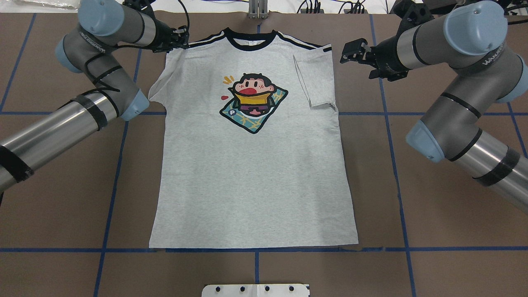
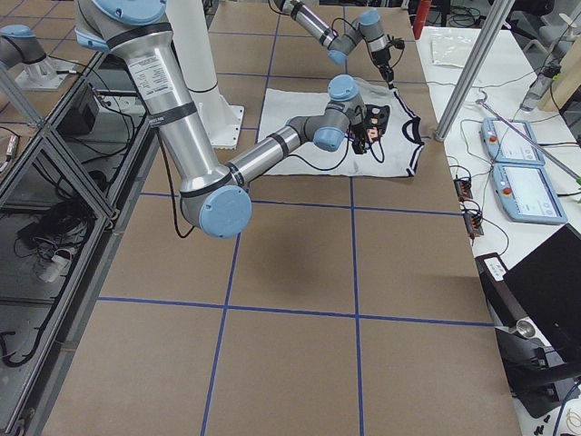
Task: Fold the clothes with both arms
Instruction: 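Move the left gripper to the sleeve nearest it while the right gripper hovers, then fold the sleeve inward with the left gripper while the right gripper moves toward the hem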
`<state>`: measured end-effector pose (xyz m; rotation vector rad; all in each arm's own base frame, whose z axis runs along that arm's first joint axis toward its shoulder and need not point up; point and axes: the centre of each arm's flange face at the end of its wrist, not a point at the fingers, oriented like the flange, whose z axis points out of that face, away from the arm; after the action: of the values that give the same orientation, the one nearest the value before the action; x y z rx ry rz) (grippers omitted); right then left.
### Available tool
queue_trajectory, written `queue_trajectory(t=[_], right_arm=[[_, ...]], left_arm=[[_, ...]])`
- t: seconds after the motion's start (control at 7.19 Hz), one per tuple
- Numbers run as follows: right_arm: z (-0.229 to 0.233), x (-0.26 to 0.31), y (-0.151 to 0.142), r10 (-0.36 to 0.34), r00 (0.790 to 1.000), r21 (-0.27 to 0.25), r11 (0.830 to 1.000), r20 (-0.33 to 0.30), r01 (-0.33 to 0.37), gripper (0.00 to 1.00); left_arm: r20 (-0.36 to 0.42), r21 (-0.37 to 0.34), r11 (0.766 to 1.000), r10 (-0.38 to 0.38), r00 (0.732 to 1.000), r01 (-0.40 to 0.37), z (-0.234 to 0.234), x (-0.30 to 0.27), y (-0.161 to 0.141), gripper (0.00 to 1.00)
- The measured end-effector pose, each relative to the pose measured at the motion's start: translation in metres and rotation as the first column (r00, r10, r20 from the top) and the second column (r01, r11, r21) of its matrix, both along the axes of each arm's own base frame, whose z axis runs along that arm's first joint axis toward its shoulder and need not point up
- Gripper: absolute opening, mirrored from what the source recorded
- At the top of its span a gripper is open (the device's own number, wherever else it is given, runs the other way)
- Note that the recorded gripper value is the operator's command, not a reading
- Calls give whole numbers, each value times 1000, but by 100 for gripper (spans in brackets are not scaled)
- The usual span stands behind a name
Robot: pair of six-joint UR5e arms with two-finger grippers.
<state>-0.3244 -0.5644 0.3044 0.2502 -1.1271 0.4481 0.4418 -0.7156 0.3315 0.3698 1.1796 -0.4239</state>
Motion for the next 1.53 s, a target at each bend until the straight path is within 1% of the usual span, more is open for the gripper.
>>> queue_trajectory(t=[0.28,0.42,0.56,0.83,0.97,1.11,1.39,1.53], right_arm=[[5,0,0,0,1000,-7,1000,-5,0,100],[7,0,0,1,1000,-9,1000,-7,-1,100],[7,0,0,0,1000,-9,1000,-7,0,100],[7,4,5,-2,1000,-8,1000,-4,2,100],[8,10,12,0,1000,-13,1000,1,0,100],[6,15,25,5,1000,-37,999,10,-5,100],[8,18,69,-9,1000,-126,992,6,10,100],[12,16,100,-37,999,-177,984,-21,33,100]], left_arm=[[13,3,999,-34,999,34,-13,26,-1,0],[24,2,999,-49,999,49,-11,33,-2,33],[31,4,998,-60,998,59,-11,37,-3,59],[16,20,998,-59,998,59,-28,45,-1,64],[-4,32,998,-50,999,50,-39,50,7,64],[-31,43,998,-34,999,36,-46,55,23,64],[-77,61,998,25,997,-21,-50,58,74,65],[-82,50,996,74,994,-70,-54,51,105,66]])
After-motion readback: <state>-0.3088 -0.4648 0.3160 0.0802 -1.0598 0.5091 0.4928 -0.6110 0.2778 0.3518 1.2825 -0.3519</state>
